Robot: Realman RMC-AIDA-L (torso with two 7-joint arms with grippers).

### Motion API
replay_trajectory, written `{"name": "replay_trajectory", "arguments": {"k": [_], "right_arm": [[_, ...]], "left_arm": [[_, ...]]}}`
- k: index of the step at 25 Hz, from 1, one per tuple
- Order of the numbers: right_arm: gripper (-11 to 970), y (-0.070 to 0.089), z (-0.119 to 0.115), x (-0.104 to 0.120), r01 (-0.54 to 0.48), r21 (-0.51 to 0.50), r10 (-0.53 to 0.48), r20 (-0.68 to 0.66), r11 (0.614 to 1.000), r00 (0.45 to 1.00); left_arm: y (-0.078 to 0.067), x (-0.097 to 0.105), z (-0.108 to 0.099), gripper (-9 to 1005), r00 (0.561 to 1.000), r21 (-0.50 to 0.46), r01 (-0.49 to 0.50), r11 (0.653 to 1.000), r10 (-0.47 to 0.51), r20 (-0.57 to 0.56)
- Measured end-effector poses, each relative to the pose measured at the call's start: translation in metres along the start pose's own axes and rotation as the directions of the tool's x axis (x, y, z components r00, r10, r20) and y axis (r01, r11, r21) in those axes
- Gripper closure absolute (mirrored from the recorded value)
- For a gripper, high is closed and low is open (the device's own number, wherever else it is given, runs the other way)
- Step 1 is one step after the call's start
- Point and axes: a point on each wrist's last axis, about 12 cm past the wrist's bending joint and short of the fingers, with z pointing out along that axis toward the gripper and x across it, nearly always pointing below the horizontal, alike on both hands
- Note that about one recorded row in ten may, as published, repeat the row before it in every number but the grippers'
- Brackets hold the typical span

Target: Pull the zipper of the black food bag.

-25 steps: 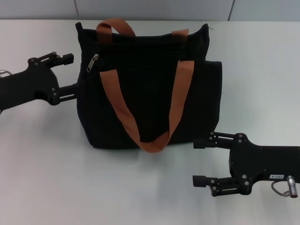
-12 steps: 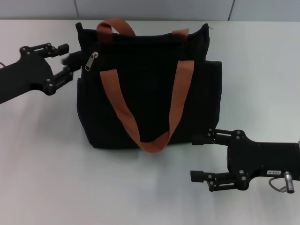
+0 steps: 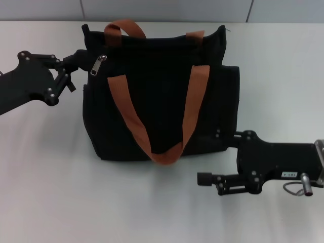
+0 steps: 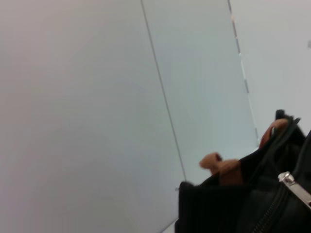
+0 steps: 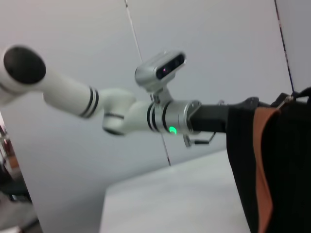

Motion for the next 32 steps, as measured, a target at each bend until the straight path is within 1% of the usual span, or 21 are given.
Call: {"name": "replay_trajectory", "arguments": {"k": [1, 2, 3, 6, 7, 8, 9, 11, 12, 13, 14, 15, 16, 21, 23, 24, 26, 28, 30, 31, 32], "right_arm": [[134, 0.0, 0.001, -0.006, -0.017, -0.02, 0.017, 0.033, 1.0, 0.999], [134, 0.0, 0.001, -0.006, -0.017, -0.02, 0.017, 0.033, 1.0, 0.999], [134, 0.001, 0.001, -0.014, -0.024, -0.041, 0.027, 0.079, 0.999, 0.997], [134, 0.001, 0.001, -0.018, -0.031, -0.051, 0.036, 0.107, 0.998, 0.994], [134, 0.0, 0.002, -0.026, -0.052, -0.065, 0.061, 0.151, 0.997, 0.987], [134, 0.0, 0.002, -0.026, -0.052, -0.065, 0.061, 0.151, 0.997, 0.987], [133, -0.003, 0.004, -0.036, -0.088, -0.086, 0.103, 0.187, 0.992, 0.977], [133, -0.005, 0.005, -0.04, -0.101, -0.095, 0.118, 0.196, 0.99, 0.973], [133, -0.01, 0.007, -0.052, -0.149, -0.116, 0.171, 0.216, 0.982, 0.961], [133, -0.01, 0.007, -0.052, -0.149, -0.116, 0.171, 0.216, 0.982, 0.961], [133, -0.014, 0.007, -0.062, -0.181, -0.128, 0.206, 0.227, 0.975, 0.952], [134, -0.014, 0.007, -0.062, -0.181, -0.128, 0.206, 0.227, 0.975, 0.952], [134, -0.018, 0.008, -0.069, -0.195, -0.134, 0.222, 0.227, 0.972, 0.948], [133, -0.032, 0.02, -0.096, -0.208, -0.142, 0.232, 0.188, 0.968, 0.954], [133, -0.043, 0.033, -0.118, -0.234, -0.15, 0.255, 0.139, 0.961, 0.957], [133, -0.043, 0.033, -0.118, -0.234, -0.15, 0.255, 0.139, 0.961, 0.957], [133, -0.049, 0.047, -0.134, -0.255, -0.155, 0.27, 0.08, 0.954, 0.96], [133, -0.051, 0.051, -0.138, -0.265, -0.151, 0.276, 0.059, 0.952, 0.959], [133, -0.056, 0.06, -0.146, -0.287, -0.131, 0.292, 0.017, 0.949, 0.956], [134, -0.061, 0.067, -0.151, -0.315, -0.105, 0.315, -0.012, 0.943, 0.949], [134, -0.061, 0.067, -0.151, -0.315, -0.105, 0.315, -0.012, 0.943, 0.949]], "left_arm": [[0.0, 0.0, 0.0, 872, 1.0, 0.0, 0.0, 1.0, 0.0, 0.0], [0.0, 0.0, 0.0, 918, 1.0, 0.0, 0.0, 1.0, 0.0, 0.0], [-0.001, -0.001, -0.001, 964, 1.0, 0.004, -0.004, 1.0, 0.004, 0.009], [-0.004, -0.002, -0.002, 969, 1.0, 0.014, -0.008, 1.0, 0.008, 0.027], [-0.004, -0.003, -0.002, 970, 0.999, 0.017, -0.009, 1.0, 0.009, 0.032], [-0.004, -0.003, -0.002, 971, 0.999, 0.017, -0.009, 1.0, 0.009, 0.032], [-0.005, -0.003, -0.002, 973, 0.999, 0.016, -0.013, 1.0, 0.013, 0.039], [-0.005, -0.003, -0.002, 973, 0.999, 0.015, -0.014, 1.0, 0.014, 0.042], [-0.006, -0.003, -0.002, 973, 0.999, 0.009, -0.016, 1.0, 0.015, 0.048], [-0.006, -0.003, -0.002, 973, 0.999, 0.009, -0.016, 1.0, 0.015, 0.048], [-0.006, -0.004, -0.002, 973, 0.999, 0.007, -0.016, 1.0, 0.016, 0.051], [-0.006, -0.004, -0.002, 973, 0.999, 0.007, -0.016, 1.0, 0.016, 0.051], [-0.005, -0.004, -0.002, 973, 0.998, 0.003, -0.016, 1.0, 0.016, 0.055], [-0.005, -0.004, 0.0, 973, 0.998, 0.002, -0.014, 1.0, 0.014, 0.056], [-0.006, -0.004, 0.002, 973, 0.998, -0.005, -0.009, 1.0, 0.009, 0.061], [-0.007, -0.004, 0.003, 973, 0.998, -0.009, -0.007, 1.0, 0.008, 0.066], [-0.006, -0.006, 0.004, 973, 0.997, -0.023, -0.002, 1.0, 0.004, 0.078], [-0.005, -0.006, 0.005, 973, 0.997, -0.027, -0.001, 1.0, 0.003, 0.08], [-0.005, -0.006, 0.006, 973, 0.997, -0.03, 0.0, 1.0, 0.003, 0.082], [-0.005, -0.006, 0.006, 973, 0.996, -0.036, 0.001, 0.999, 0.002, 0.086], [-0.005, -0.006, 0.006, 973, 0.996, -0.036, 0.001, 0.999, 0.002, 0.086]]}}
